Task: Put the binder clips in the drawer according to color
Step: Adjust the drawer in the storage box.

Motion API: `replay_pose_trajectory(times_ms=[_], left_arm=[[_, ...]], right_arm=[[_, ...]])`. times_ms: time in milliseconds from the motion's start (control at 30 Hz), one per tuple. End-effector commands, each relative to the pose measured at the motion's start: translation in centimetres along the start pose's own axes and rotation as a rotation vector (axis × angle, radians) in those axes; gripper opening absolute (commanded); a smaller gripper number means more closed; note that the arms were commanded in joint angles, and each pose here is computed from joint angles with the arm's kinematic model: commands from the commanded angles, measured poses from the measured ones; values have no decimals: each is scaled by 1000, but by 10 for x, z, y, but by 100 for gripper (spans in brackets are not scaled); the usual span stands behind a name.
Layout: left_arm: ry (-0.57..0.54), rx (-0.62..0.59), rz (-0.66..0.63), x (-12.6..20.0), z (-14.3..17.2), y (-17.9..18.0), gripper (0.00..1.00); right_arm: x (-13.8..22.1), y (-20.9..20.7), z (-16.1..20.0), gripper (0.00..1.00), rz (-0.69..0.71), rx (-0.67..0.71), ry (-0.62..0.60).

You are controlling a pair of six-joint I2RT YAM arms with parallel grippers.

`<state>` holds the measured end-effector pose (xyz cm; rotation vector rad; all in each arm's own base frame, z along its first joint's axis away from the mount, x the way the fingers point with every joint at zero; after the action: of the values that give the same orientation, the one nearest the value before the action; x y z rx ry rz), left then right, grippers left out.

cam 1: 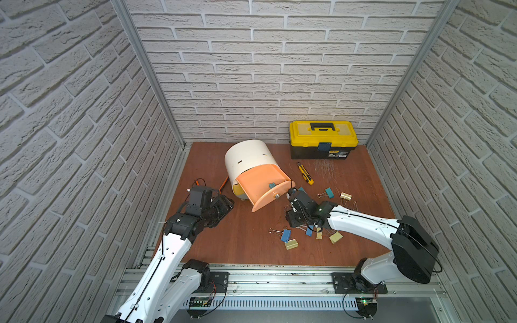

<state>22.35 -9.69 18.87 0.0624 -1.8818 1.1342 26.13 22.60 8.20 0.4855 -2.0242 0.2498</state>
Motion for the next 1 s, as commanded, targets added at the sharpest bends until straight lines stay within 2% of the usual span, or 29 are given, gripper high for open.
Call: replay_pose_trajectory(times_ms=[0,300,667,833,967], left_arm=[[-27,-15,48,8,-3,-11,72],[-11,-12,83,8,2,-18,72],[63,-61,140,-16,22,-50,70],[80,-83,130,-22,28,-54,68],[54,-76,51,-11,27,-36,66]], right_arm=[[8,16,-41,43,-64,-25,-120],[8,25,-59,43,-99,-57,-141],[7,28,-61,43,-97,-63,-136],[7,27,-58,43,-94,-63,-132],[9,26,-59,43,-93,-64,-136]])
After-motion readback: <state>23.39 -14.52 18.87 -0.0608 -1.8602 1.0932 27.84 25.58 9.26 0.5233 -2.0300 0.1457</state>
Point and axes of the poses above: each gripper's point midway between its finger pads, its own x axis back along the fingers, its own y axis along the line the jaws close on, z = x × y, the point moved 1 cm from there along x, back along the fingers, and after that the axes turned 8 degrees about x, right-handed, at the moved point
